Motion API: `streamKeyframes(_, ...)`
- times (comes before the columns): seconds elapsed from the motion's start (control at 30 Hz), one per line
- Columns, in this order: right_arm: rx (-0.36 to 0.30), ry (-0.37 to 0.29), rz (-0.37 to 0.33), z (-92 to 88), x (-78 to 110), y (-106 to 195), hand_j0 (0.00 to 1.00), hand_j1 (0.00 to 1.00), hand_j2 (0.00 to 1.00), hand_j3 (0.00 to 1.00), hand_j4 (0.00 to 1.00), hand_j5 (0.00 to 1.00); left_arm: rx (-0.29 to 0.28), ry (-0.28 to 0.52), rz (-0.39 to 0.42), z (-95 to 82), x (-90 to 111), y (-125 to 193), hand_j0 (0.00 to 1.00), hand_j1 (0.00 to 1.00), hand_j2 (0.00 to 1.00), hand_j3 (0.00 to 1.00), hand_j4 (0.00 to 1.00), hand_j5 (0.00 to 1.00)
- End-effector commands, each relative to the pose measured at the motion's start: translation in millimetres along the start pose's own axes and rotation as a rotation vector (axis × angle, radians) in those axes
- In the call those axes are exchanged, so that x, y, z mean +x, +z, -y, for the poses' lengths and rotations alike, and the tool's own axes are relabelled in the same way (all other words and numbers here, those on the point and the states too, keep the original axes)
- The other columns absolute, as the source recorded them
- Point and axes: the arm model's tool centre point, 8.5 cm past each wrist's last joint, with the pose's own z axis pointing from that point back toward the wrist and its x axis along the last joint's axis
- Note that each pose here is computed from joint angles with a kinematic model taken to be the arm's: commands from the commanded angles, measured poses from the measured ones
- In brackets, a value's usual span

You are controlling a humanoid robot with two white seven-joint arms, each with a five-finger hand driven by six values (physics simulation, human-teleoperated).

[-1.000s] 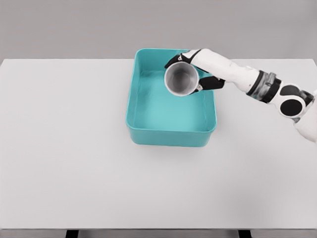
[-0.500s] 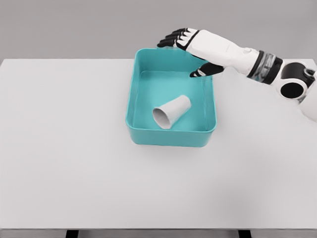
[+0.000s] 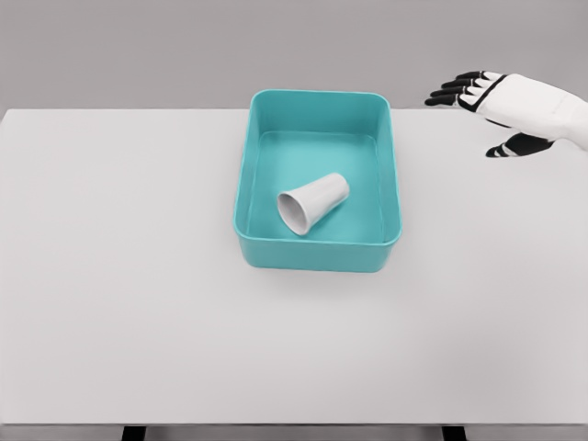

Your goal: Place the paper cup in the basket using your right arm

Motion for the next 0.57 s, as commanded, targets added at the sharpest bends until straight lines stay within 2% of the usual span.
streamKeyframes(0.0, 0.009, 0.013, -0.001, 5.9, 4.1, 15, 1.00, 1.00, 1.00, 1.00, 1.00, 1.00, 0.000, 0.000, 0.000, 0.0, 0, 0, 1.00, 1.00, 1.00, 1.00, 1.00, 1.00)
streamKeyframes(0.07, 0.028, 0.016, -0.017, 4.2, 2.0, 26, 1.00, 1.00, 1.00, 1.00, 1.00, 1.00, 0.000, 0.000, 0.000, 0.0, 0, 0, 1.00, 1.00, 1.00, 1.00, 1.00, 1.00)
streamKeyframes(0.2, 0.063, -0.014, -0.015, -15.6, 4.8, 28, 1.00, 1.00, 1.00, 1.00, 1.00, 1.00, 0.000, 0.000, 0.000, 0.0, 0, 0, 1.00, 1.00, 1.00, 1.00, 1.00, 1.00)
streamKeyframes(0.53, 0.080, -0.031, 0.008, -25.7, 11.8, 24, 1.00, 1.00, 1.00, 1.00, 1.00, 1.00, 0.000, 0.004, -0.003, 0.0, -1, 0, 1.00, 1.00, 1.00, 1.00, 1.00, 1.00)
